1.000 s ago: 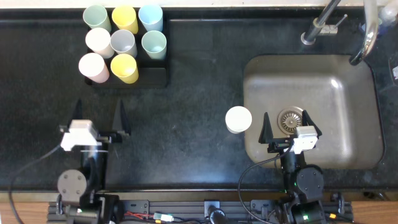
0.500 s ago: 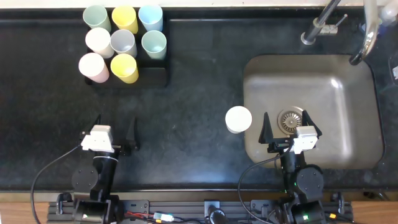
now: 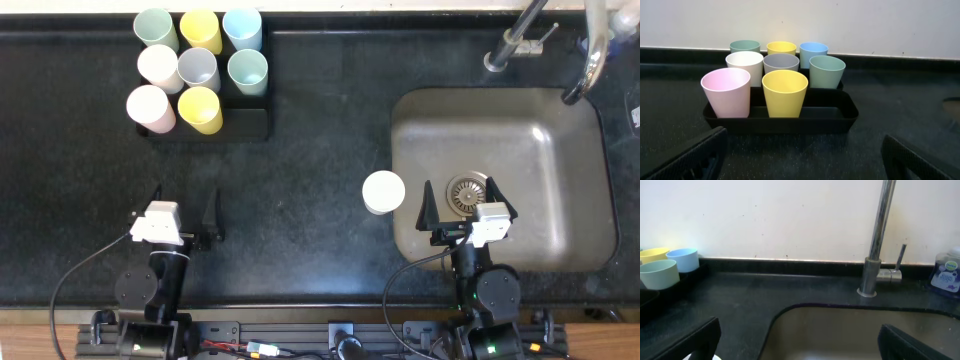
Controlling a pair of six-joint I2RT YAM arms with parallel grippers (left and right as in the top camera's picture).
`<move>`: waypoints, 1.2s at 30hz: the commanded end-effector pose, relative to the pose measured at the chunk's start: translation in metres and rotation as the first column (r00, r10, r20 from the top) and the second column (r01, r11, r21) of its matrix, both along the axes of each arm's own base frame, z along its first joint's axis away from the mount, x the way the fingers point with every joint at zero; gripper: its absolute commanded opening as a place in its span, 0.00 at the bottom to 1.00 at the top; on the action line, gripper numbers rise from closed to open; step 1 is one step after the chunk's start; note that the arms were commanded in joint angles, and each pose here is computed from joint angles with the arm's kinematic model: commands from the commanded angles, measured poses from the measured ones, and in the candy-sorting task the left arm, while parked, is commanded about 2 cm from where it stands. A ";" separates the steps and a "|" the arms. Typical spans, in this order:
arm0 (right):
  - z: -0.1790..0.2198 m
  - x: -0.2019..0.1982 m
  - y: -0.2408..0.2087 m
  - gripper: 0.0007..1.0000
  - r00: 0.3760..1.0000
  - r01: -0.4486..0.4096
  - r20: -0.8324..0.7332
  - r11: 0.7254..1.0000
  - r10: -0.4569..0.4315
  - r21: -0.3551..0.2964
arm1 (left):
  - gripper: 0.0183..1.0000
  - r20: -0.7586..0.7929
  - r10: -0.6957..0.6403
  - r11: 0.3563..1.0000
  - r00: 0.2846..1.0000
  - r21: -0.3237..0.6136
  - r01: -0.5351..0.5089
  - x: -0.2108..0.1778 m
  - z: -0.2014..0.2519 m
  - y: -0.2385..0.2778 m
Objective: Store Cups
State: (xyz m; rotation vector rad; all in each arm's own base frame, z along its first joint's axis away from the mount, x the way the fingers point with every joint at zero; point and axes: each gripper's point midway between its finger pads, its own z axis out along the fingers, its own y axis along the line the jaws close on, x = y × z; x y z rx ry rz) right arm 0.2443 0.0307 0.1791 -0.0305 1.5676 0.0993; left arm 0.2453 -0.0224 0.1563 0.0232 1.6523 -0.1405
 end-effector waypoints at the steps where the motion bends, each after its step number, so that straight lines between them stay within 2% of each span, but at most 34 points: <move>1: -0.003 0.000 -0.003 1.00 1.000 0.014 0.003 1.000 -0.014 -0.003 | 1.00 0.009 -0.013 1.000 1.000 0.013 0.013 -0.001 0.001 -0.001; 14: -0.001 0.000 -0.003 1.00 1.000 0.015 0.011 1.000 -0.015 -0.001 | 1.00 0.009 -0.013 1.000 1.000 0.013 0.013 -0.001 0.001 -0.001; 17: 0.001 0.000 0.004 1.00 1.000 -0.024 0.020 1.000 0.024 0.002 | 1.00 0.009 -0.013 1.000 1.000 0.013 0.013 -0.001 0.001 -0.001; 20: 0.015 -0.002 0.012 1.00 0.995 -0.071 0.072 0.997 0.070 0.008 | 1.00 0.009 -0.013 1.000 1.000 0.013 0.013 -0.001 0.001 -0.001; 22: 0.030 -0.005 0.016 1.00 0.990 -0.099 0.109 0.995 0.094 0.035 | 1.00 0.009 -0.013 1.000 1.000 0.013 0.013 -0.001 0.001 -0.001; 26: 0.066 -0.007 0.017 1.00 0.989 -0.107 0.108 0.992 0.101 0.060 | 1.00 0.009 -0.013 1.000 1.000 0.013 0.013 -0.001 0.001 -0.001; 29: 0.094 0.000 0.018 1.00 0.995 -0.103 0.016 0.991 0.102 0.090 | 1.00 0.009 -0.013 1.000 1.000 0.013 0.013 -0.001 0.001 -0.001; 32: 0.110 0.011 0.021 1.00 0.983 -0.086 -0.155 0.992 0.100 0.092 | 1.00 0.009 -0.013 1.000 1.000 0.013 0.013 -0.001 0.001 -0.001; 34: 0.107 0.016 0.022 1.00 0.943 -0.072 -0.321 0.995 0.090 0.067 | 1.00 0.009 -0.013 1.000 1.000 0.013 0.013 -0.001 0.001 -0.001; 36: 0.098 0.018 0.023 1.00 0.875 -0.063 -0.479 0.997 0.074 0.039 | 1.00 0.009 -0.013 1.000 1.000 0.013 0.013 -0.001 0.001 -0.001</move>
